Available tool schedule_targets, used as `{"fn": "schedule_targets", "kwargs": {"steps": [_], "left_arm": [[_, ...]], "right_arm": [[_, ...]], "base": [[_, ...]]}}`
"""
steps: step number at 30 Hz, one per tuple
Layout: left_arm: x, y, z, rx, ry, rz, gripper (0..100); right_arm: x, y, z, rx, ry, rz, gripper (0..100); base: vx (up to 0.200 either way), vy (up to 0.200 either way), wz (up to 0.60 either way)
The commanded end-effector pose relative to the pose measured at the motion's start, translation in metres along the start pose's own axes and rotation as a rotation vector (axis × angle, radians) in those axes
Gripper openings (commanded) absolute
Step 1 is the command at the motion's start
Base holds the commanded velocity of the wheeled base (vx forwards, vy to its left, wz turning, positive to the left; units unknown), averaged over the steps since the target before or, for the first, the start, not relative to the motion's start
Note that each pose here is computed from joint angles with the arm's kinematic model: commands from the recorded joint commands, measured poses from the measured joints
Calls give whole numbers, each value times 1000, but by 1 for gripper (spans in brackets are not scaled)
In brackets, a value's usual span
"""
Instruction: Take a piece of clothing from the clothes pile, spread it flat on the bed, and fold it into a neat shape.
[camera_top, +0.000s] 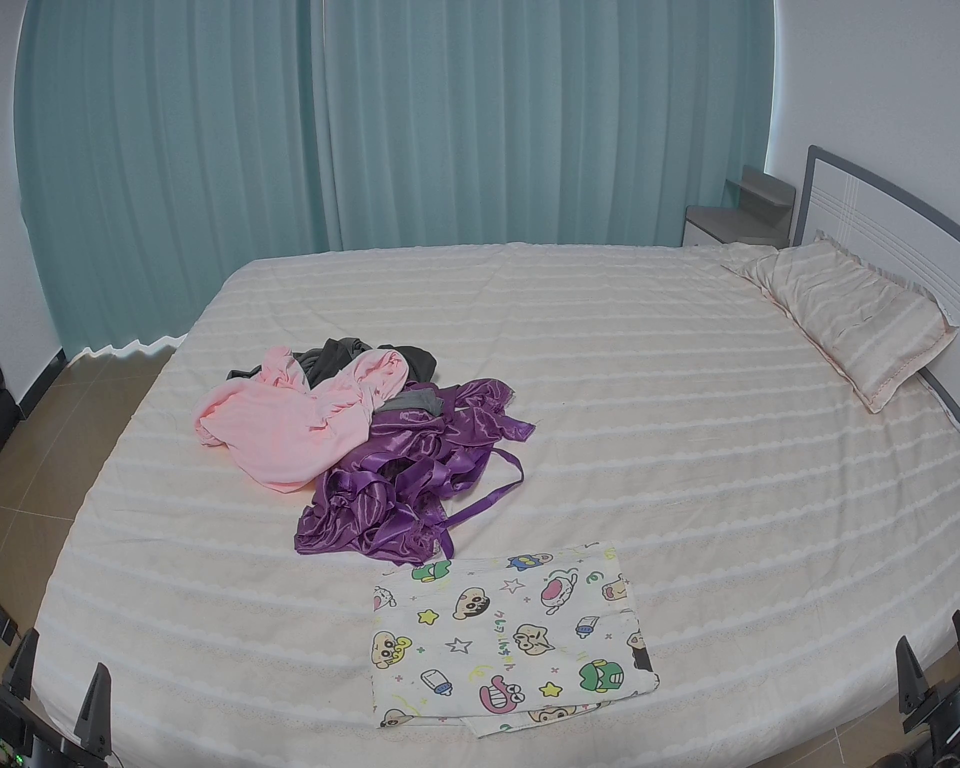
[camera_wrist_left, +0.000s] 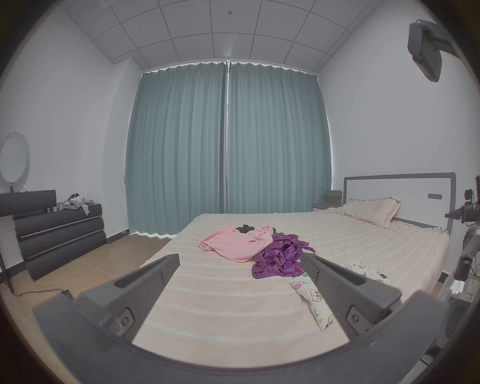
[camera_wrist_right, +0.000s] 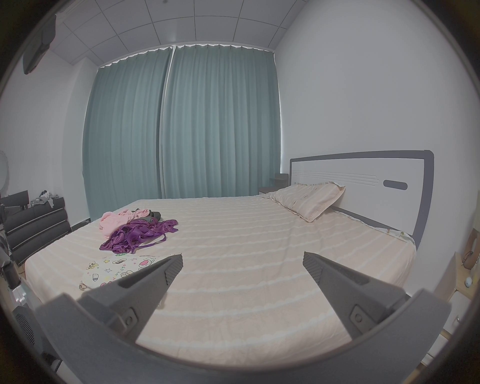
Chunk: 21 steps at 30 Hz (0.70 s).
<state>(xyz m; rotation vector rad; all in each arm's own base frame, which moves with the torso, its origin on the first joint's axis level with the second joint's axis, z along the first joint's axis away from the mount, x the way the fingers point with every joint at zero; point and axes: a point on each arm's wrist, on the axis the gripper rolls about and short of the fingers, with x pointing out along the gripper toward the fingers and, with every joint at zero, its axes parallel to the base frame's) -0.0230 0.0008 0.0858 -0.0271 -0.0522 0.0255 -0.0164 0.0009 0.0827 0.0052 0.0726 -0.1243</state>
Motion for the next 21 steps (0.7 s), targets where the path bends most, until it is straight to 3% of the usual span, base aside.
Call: {"fn": "schedule_targets", "kwargs": {"steps": [1,9,11,21], "left_arm": [[0,0,-4,-6,-5,-8,100],[0,0,-5,-12,1,6,100],[0,1,-11,7,58,15,100],[0,1,-10,31,50,11,100]], "right_arm": [[2,0,-5,-5,22,0,100],[2,0,-5,-2,22,0,100],[2,0,-5,0,24,0,100],[2,0,-5,0,24,0,100]], "base": [[0,0,0],[0,0,0],[0,0,0],[0,0,0]]}}
